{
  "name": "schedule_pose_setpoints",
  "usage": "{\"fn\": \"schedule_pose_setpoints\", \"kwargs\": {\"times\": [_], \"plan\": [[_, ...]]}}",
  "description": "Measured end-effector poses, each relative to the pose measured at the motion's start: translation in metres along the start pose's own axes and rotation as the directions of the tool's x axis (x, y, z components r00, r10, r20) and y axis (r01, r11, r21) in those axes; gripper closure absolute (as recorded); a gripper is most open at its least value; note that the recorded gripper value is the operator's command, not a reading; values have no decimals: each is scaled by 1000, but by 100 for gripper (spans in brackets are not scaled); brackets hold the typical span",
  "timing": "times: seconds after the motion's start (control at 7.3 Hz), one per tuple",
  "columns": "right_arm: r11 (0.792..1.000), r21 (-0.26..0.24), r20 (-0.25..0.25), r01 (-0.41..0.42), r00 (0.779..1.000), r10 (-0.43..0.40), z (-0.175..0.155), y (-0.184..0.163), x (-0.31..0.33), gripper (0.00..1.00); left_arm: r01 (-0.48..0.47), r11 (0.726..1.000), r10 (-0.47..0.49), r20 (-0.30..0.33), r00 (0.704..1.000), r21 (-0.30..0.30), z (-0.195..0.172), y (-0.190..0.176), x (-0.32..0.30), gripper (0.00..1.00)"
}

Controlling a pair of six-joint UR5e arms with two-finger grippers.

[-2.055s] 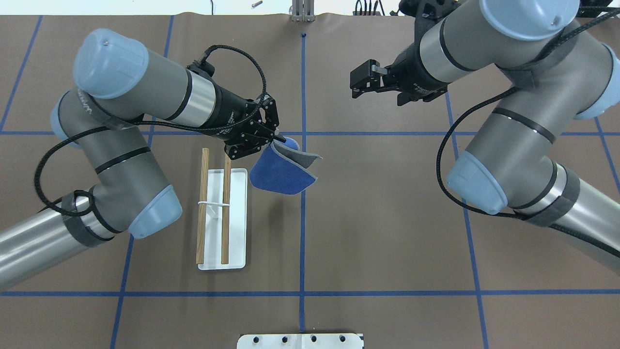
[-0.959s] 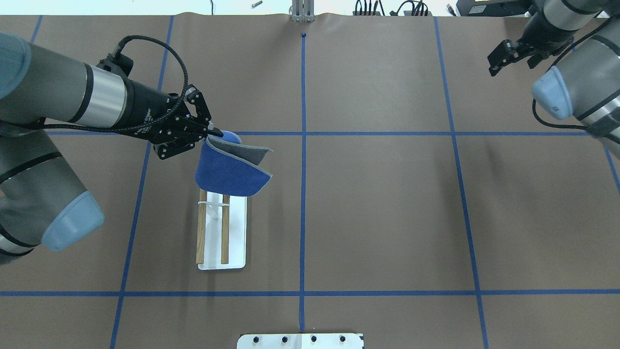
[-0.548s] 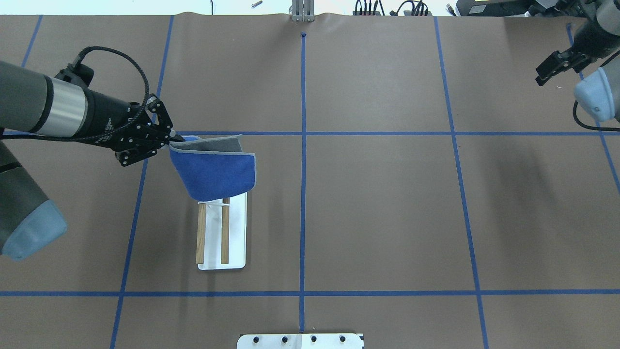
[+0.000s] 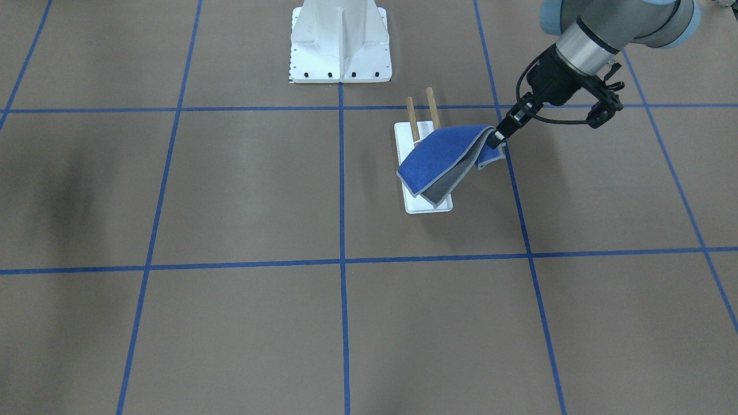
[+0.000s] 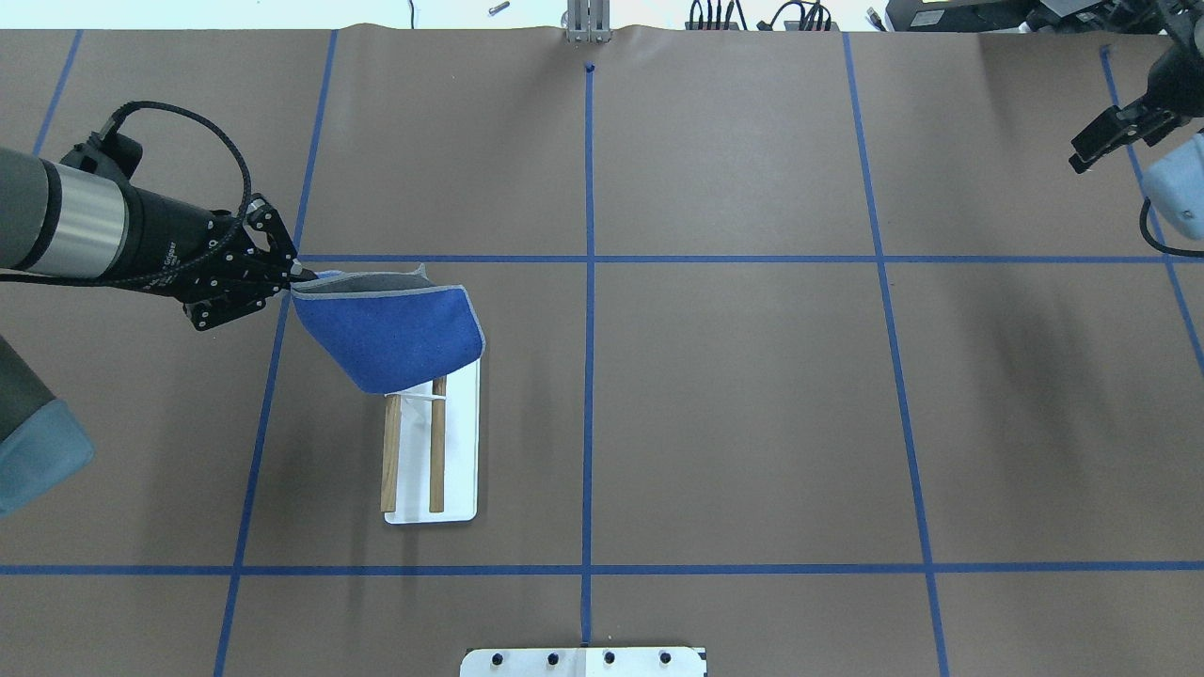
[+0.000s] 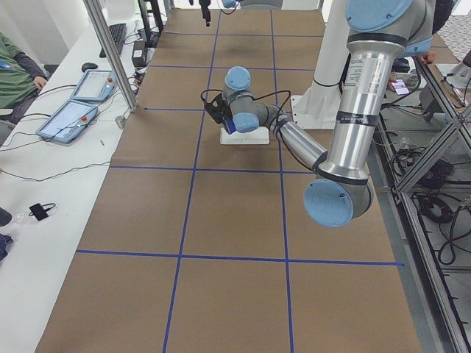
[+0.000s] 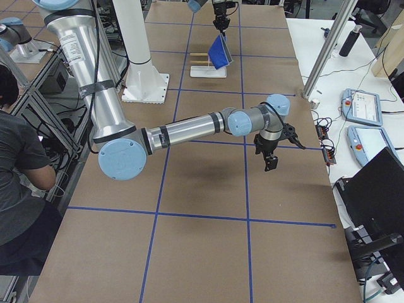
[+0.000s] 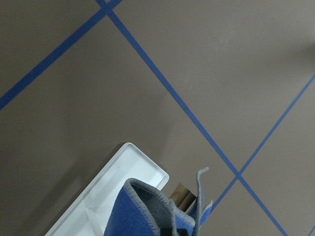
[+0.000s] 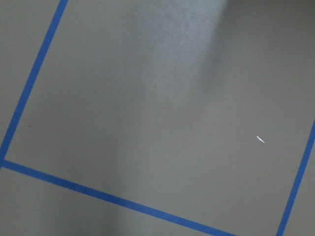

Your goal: Hang towel on rack

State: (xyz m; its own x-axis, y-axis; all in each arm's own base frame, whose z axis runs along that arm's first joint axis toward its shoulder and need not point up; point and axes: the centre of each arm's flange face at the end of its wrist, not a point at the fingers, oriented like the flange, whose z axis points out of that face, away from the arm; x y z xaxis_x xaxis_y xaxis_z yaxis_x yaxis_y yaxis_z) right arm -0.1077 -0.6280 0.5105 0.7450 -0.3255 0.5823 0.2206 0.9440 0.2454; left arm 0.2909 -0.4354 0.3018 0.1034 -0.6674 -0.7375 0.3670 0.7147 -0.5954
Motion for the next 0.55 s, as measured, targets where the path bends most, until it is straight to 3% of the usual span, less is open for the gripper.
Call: {"fn": "schedule_pose_setpoints", "kwargs": {"times": [0.14, 0.55], "plan": [[1000, -1, 1, -1, 1000, 1, 1, 2, 3, 0, 2, 1000, -2, 3, 1000, 10, 9, -3, 4, 6], [1000, -2, 1, -11, 1000, 11, -1, 7, 10, 0, -33, 999, 33, -3, 999, 38, 24, -12, 20, 2]]}}
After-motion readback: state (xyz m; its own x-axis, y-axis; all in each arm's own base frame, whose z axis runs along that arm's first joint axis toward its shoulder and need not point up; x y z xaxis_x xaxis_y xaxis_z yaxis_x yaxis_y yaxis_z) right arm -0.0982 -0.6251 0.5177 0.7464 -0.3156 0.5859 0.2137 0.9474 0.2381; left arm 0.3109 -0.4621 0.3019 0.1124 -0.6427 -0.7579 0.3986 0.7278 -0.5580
